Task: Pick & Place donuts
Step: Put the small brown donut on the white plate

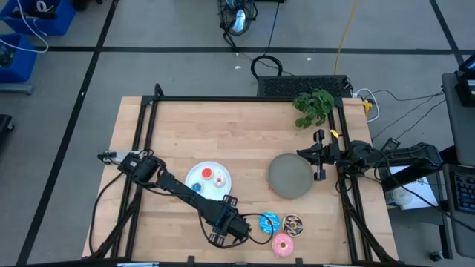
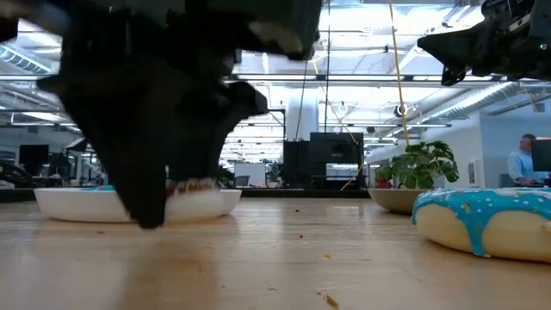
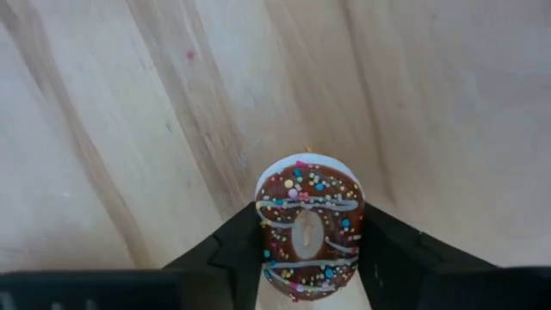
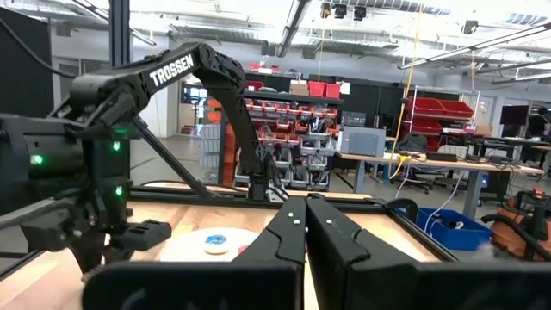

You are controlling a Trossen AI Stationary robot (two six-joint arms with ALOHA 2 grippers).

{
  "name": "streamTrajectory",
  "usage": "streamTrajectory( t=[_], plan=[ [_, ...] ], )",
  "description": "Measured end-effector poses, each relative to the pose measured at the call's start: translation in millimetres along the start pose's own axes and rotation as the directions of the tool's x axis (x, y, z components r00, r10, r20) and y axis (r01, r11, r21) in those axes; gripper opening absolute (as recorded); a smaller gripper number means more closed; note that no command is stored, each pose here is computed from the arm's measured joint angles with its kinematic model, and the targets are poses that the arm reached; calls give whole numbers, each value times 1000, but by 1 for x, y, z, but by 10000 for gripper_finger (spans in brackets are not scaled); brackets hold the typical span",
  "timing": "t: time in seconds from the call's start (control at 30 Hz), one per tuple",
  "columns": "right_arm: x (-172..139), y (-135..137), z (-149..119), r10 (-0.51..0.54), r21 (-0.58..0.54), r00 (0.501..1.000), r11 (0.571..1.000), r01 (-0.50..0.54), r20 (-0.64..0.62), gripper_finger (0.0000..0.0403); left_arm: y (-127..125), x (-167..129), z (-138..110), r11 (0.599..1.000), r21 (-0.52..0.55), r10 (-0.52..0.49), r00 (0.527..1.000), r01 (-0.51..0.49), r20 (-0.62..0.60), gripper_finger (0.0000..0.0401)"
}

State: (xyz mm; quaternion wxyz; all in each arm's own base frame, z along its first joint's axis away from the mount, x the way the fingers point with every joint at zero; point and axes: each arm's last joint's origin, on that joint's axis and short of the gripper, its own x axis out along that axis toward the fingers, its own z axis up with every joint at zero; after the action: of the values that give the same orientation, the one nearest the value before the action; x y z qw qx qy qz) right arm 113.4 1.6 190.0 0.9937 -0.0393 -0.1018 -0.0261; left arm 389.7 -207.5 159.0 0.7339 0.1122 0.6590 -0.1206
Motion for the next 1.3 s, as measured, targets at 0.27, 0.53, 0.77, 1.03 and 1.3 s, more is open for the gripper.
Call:
streamTrajectory(
  t=[0.27, 0.53, 0.77, 1.03, 1.3],
  plan=[
    [0, 0, 0, 0, 0, 1000, 1000, 0, 0, 0, 2, -42, 11, 1000, -7, -4, 1000, 4, 11, 150],
    [0, 0, 0, 0, 0, 1000, 1000, 0, 0, 0, 3, -92, 17, 1000, -9, 16, 999, -15, 52, 150],
    [0, 0, 0, 0, 0, 1000, 1000, 0, 0, 0, 3, -119, 16, 1000, -12, -2, 998, 3, 64, 150],
    [0, 0, 0, 0, 0, 1000, 1000, 0, 0, 0, 3, -121, 16, 1000, -16, -3, 998, 4, 65, 150],
    [0, 0, 0, 0, 0, 1000, 1000, 0, 0, 0, 3, -121, 15, 1000, -12, -3, 998, 3, 57, 150]
  ],
)
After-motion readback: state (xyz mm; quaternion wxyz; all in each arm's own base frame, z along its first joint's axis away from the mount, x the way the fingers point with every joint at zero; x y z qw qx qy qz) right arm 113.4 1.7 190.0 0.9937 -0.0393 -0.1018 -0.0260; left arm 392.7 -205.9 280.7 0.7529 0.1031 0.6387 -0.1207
